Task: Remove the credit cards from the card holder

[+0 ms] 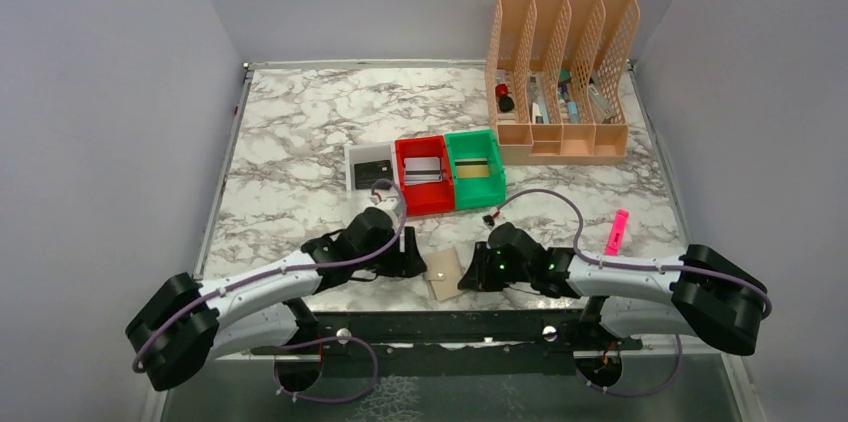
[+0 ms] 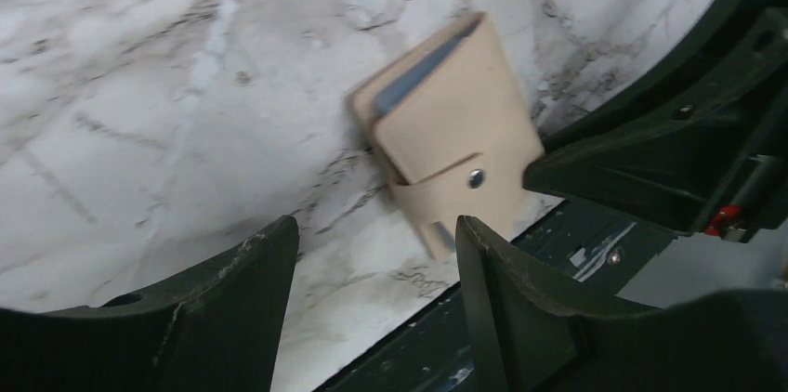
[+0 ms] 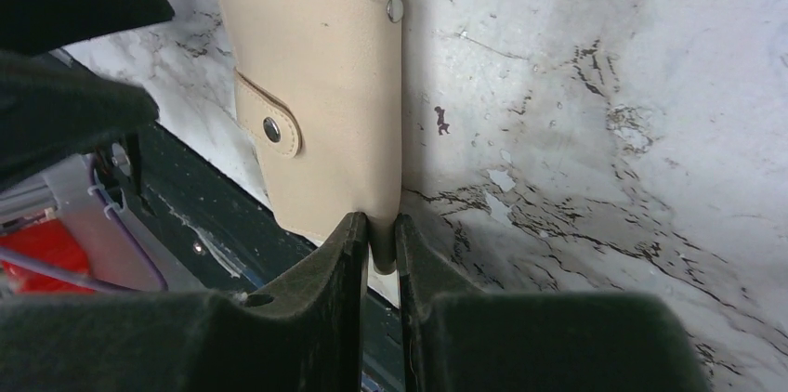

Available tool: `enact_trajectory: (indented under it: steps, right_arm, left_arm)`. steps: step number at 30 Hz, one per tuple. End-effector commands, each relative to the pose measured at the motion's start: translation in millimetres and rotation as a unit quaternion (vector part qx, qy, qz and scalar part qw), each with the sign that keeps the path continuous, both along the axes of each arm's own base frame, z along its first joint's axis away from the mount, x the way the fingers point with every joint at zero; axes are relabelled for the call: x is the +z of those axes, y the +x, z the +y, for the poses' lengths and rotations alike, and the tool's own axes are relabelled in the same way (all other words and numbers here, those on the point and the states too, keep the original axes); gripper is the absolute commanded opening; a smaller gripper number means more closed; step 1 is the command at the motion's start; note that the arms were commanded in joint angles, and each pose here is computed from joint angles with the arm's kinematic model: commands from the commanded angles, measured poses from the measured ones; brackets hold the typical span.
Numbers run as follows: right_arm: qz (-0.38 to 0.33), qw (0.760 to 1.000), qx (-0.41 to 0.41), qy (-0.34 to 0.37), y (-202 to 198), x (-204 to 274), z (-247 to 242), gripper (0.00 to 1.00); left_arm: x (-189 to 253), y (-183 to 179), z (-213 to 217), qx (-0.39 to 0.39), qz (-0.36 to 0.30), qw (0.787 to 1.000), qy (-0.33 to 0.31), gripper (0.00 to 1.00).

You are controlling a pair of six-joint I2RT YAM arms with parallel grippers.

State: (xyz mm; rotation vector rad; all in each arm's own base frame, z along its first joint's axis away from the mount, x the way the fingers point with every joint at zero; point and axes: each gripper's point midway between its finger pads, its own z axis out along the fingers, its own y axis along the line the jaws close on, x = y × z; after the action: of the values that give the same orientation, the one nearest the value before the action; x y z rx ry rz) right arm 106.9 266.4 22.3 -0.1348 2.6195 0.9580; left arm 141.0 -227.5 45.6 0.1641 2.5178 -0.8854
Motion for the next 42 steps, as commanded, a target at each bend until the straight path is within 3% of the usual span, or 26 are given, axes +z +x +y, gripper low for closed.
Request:
enact_trajectory:
  steps: [1,8,13,23,30,36,40,42]
  right_arm:
    - [0.017,1.0,0.005,-0.009,-7,-8,-2,0.2]
    - [0.005,1.0,-0.012,0.007,1,-2,2,0.2]
    - [-0.002,1.0,-0.027,0.007,7,-4,3,0.2]
    - [-0.01,0.999,-0.012,0.03,5,-4,10,0.2]
    - [-0.018,0.999,-0.031,0.016,8,-9,-1,0.2]
    - [-0.014,0.999,-0.029,0.011,7,-8,-1,0.19]
    - [-0.025,0.998,-0.052,0.005,11,-9,-11,0.19]
    - [-0.031,0.997,-0.07,0.002,15,-8,-17,0.19]
  left_arm:
    - [26,9,-37,-0.019,-0.047,0.999,-0.008,0.66]
    - [17,5,-62,-0.041,-0.065,0.996,0.05,0.6]
    - [-1,2,-53,-0.028,-0.071,0.991,0.106,0.52]
    - [-38,-12,-66,-0.072,-0.058,0.982,0.164,0.51]
    - [-58,-20,-44,-0.037,-0.048,0.98,0.189,0.34]
    - [-51,-18,-47,-0.039,-0.057,0.982,0.173,0.14]
    - [-36,-17,-48,-0.034,-0.07,0.986,0.146,0.1]
    - [-25,-15,-50,-0.034,-0.085,0.988,0.127,0.02]
